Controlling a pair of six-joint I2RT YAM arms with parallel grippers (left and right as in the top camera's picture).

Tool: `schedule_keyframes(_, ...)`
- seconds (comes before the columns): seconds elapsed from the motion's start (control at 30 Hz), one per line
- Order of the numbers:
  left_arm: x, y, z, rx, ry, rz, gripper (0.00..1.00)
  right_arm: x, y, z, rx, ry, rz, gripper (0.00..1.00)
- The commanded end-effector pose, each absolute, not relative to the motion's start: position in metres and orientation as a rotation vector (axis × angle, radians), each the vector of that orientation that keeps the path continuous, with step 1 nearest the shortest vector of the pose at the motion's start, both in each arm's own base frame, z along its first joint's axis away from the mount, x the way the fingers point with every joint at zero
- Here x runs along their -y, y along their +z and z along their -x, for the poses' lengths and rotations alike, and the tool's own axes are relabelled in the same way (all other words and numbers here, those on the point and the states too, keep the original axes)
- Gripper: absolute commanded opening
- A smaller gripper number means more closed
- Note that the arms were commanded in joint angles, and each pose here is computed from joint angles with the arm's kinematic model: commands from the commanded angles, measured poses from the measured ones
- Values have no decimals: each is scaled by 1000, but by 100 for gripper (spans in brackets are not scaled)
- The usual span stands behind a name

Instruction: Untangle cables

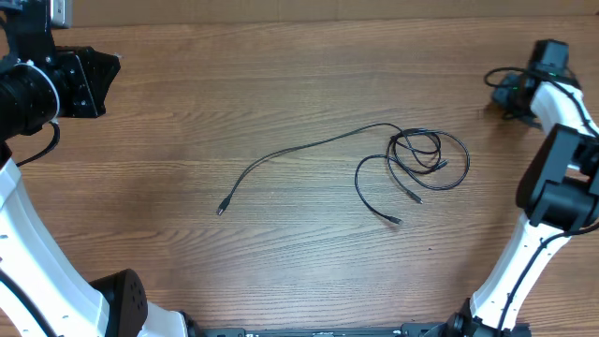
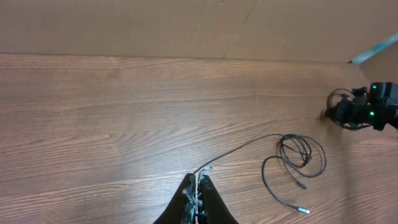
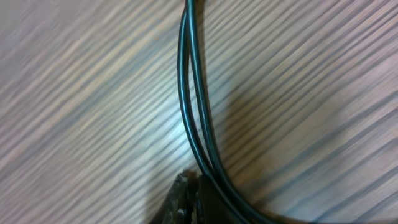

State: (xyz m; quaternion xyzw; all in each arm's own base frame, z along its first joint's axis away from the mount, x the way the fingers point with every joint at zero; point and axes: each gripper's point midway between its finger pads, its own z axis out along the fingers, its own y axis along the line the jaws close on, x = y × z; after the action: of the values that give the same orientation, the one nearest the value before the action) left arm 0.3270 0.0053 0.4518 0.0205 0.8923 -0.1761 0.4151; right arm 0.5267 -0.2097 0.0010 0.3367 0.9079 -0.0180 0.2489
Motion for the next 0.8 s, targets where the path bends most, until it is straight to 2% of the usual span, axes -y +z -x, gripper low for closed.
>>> schedule_keyframes(0.0,-3,454,-325,-2239,-449,-38,4,231,-65,-493,-2598,-94,-954,4)
schedule_keyframes(0.77,3,475,-299,-2175,-407,-46,4,365,-19,-478,-2373,-247,-977,4)
